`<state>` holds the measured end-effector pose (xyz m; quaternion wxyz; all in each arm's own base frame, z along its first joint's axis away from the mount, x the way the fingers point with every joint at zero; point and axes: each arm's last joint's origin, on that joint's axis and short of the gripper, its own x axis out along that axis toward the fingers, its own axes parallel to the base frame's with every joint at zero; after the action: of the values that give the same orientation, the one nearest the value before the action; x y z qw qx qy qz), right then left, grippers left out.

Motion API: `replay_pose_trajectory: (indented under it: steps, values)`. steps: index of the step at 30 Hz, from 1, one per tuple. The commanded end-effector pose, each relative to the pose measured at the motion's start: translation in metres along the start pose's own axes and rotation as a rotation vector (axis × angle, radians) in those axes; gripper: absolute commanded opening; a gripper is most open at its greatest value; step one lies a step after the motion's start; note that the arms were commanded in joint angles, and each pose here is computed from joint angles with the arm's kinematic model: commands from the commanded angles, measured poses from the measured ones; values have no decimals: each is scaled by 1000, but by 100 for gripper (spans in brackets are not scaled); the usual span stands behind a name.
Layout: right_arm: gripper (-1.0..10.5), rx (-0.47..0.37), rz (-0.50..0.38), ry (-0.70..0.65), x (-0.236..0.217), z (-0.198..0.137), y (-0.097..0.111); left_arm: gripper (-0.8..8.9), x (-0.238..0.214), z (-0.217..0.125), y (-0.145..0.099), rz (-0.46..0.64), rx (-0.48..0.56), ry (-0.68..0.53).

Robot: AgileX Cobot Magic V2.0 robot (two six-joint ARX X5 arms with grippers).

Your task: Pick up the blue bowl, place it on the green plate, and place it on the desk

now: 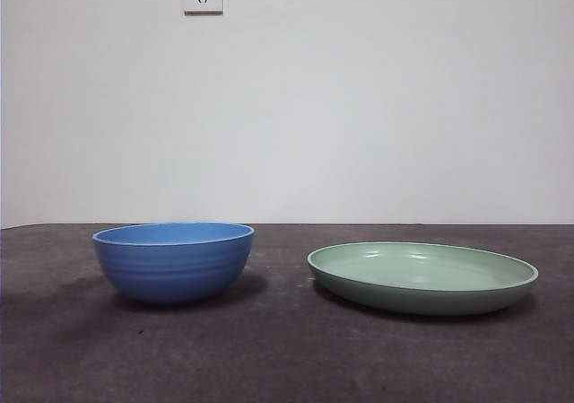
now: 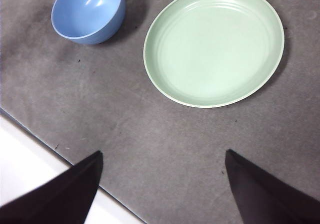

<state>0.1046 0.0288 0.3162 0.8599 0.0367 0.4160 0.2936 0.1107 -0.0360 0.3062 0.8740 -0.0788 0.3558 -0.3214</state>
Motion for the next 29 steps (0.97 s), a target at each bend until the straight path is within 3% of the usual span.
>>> replay_pose_trajectory:
  steps: [1, 14, 29]
  values:
    - [399, -17, 5, -19, -3, 4, 2, 437, -3, 6, -3, -10, 18, -24]
    - [399, -17, 5, -19, -3, 4, 2, 436, 16, 33, 4, 1, -31, -13]
    - [399, -18, 4, -20, -3, 4, 2, 433, 105, 98, 27, 282, -15, 204]
